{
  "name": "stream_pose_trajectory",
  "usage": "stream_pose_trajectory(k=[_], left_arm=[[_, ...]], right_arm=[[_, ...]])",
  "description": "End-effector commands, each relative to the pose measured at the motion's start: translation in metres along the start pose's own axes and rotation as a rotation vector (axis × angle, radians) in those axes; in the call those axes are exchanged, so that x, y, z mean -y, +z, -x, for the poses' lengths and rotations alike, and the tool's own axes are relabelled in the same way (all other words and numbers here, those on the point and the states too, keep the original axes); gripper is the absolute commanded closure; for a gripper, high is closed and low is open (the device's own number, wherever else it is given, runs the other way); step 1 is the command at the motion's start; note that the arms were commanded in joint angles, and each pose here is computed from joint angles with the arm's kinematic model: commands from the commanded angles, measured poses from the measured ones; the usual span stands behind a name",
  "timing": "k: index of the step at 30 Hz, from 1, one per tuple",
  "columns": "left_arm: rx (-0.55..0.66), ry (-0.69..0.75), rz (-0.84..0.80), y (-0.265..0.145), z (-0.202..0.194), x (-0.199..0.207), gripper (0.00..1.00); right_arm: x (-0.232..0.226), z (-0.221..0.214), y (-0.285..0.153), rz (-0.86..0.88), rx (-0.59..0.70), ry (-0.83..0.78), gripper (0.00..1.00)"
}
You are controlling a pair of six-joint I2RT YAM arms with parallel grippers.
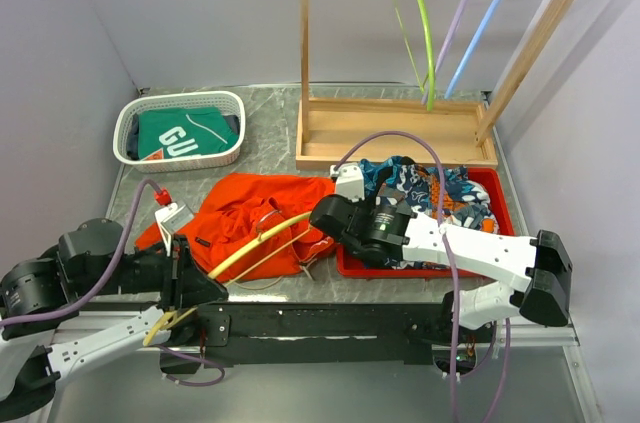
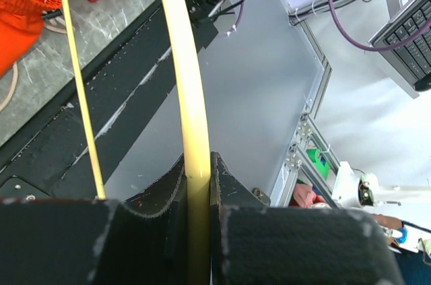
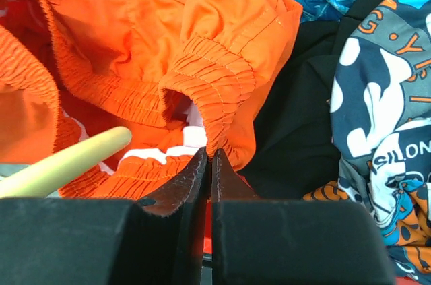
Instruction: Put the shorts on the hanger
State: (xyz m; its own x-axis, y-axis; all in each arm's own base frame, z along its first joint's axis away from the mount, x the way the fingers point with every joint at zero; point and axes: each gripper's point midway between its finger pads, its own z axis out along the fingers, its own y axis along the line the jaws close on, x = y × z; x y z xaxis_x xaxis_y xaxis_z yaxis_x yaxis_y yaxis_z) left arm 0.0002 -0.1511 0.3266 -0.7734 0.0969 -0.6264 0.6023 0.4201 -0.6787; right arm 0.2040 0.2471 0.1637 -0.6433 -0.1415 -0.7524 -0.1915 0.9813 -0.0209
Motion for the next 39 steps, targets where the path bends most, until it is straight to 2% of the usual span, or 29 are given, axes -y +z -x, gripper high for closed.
stream_pose_trajectory(k=[1, 8, 10, 18, 24, 27, 31, 32, 35, 38, 39], left_arm=[[0.027, 0.029, -0.075, 0.005, 0.010, 0.014, 0.99], [0.040, 0.040, -0.097, 0.032, 0.015, 0.007, 0.99], [0.063, 0.039, -0.056, 0.038, 0.019, -0.002, 0.99], [0.309, 0.036, -0.083, 0.060, 0.053, -0.014, 0.99], [0.402, -0.046, -0.008, 0.091, 0.065, -0.046, 0.99], [0.497, -0.073, 0.041, 0.090, 0.082, -0.056, 0.99], [0.660, -0.086, 0.071, 0.080, 0.106, -0.065, 0.99], [0.717, -0.080, 0.033, 0.074, 0.116, -0.057, 0.99], [0.787, -0.053, 0.004, 0.069, 0.127, -0.053, 0.99], [0.810, -0.014, 0.013, 0.068, 0.133, -0.052, 0.99], [0.818, -0.008, 0.012, 0.066, 0.136, -0.050, 0.99]], right_arm=[[-0.003, 0.025, -0.014, 0.057, 0.069, 0.072, 0.96], [-0.008, 0.034, -0.025, 0.125, 0.099, 0.080, 0.99], [-0.008, 0.037, -0.028, 0.140, 0.107, 0.083, 1.00], [-0.035, 0.062, -0.055, 0.353, 0.183, 0.032, 1.00], [-0.053, 0.110, -0.091, 0.484, 0.310, -0.039, 1.00], [-0.068, 0.124, -0.107, 0.563, 0.343, -0.068, 1.00], [-0.089, 0.118, -0.120, 0.676, 0.346, -0.156, 1.00], [-0.090, 0.113, -0.120, 0.686, 0.338, -0.178, 1.00], [-0.078, 0.110, -0.105, 0.584, 0.320, -0.178, 1.00], [-0.050, 0.114, -0.085, 0.422, 0.312, -0.085, 0.81], [-0.044, 0.116, -0.081, 0.389, 0.309, -0.045, 0.71]])
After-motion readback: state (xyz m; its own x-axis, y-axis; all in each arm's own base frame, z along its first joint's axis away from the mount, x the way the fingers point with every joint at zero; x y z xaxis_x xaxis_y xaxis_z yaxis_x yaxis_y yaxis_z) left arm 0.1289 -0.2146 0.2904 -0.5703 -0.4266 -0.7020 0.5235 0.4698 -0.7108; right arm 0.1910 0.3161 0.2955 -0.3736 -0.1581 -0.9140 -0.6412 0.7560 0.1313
